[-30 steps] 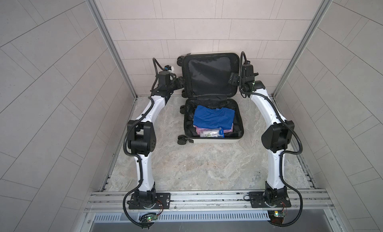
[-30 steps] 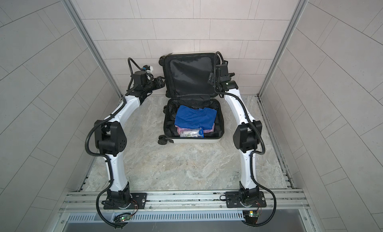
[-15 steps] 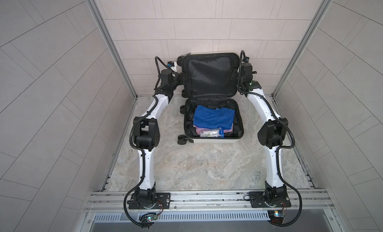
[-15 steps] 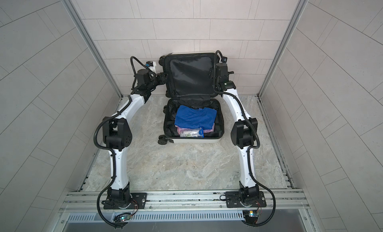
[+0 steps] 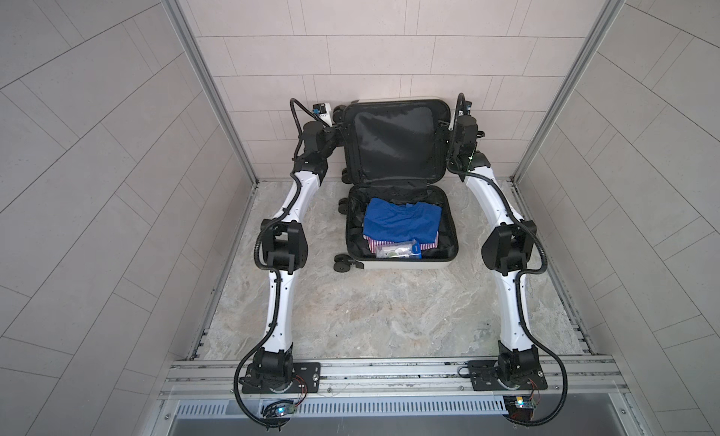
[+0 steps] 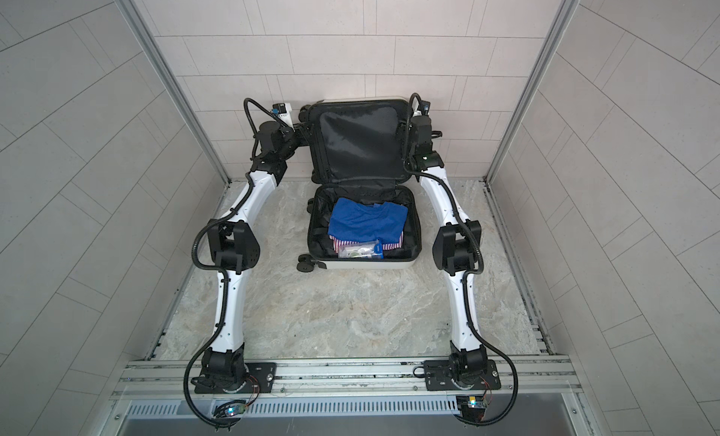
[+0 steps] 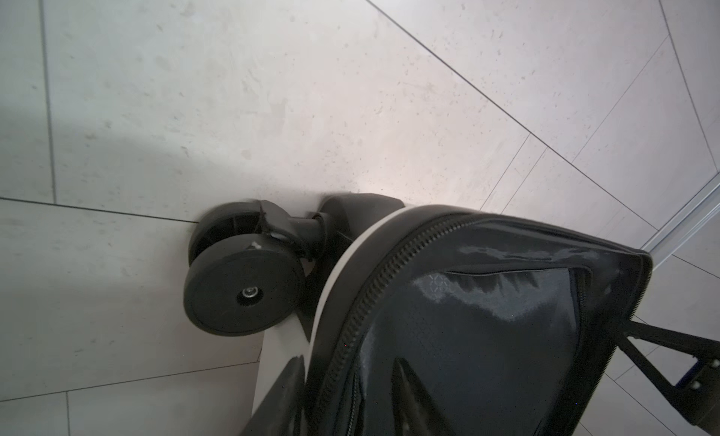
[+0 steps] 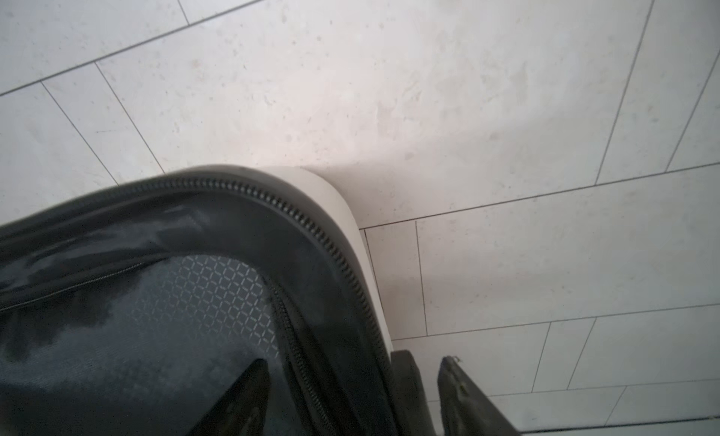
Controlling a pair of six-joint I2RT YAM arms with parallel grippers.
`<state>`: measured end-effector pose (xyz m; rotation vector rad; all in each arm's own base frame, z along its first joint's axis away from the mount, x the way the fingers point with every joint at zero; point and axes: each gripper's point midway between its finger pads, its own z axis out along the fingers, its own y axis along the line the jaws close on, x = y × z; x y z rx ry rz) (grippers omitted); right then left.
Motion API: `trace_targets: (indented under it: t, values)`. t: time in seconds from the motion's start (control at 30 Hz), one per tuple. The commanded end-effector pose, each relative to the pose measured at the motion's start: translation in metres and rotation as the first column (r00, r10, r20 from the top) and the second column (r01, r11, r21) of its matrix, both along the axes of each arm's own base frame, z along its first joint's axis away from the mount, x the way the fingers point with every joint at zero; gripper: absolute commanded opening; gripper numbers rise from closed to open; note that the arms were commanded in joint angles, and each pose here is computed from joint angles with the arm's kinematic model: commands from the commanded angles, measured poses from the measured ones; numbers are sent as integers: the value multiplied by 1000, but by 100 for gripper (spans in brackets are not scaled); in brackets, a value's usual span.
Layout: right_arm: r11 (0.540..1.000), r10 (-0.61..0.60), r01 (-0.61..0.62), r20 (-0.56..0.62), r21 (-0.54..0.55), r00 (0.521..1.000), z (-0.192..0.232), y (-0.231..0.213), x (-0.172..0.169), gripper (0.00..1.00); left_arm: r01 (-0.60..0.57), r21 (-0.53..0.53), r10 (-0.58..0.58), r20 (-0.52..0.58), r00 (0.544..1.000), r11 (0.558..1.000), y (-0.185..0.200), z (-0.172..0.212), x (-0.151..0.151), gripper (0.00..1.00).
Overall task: Pack the luggage
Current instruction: 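Grasp the top edge of the suitcase lid with both grippers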
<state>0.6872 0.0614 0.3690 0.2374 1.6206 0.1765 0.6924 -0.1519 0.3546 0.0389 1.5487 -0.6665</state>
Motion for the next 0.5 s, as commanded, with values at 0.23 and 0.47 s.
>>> trace_targets:
  t: [0.23, 0.47]
  values:
    - [997, 54, -59, 116, 41, 992, 27, 0, 10, 52, 19, 4, -19, 69, 997, 1000, -23, 18, -2, 32]
    - [995, 90, -95, 138, 30, 986, 30, 3, 11, 34, 21, 13, -22, 67, 997, 1000, -30, 18, -3, 20]
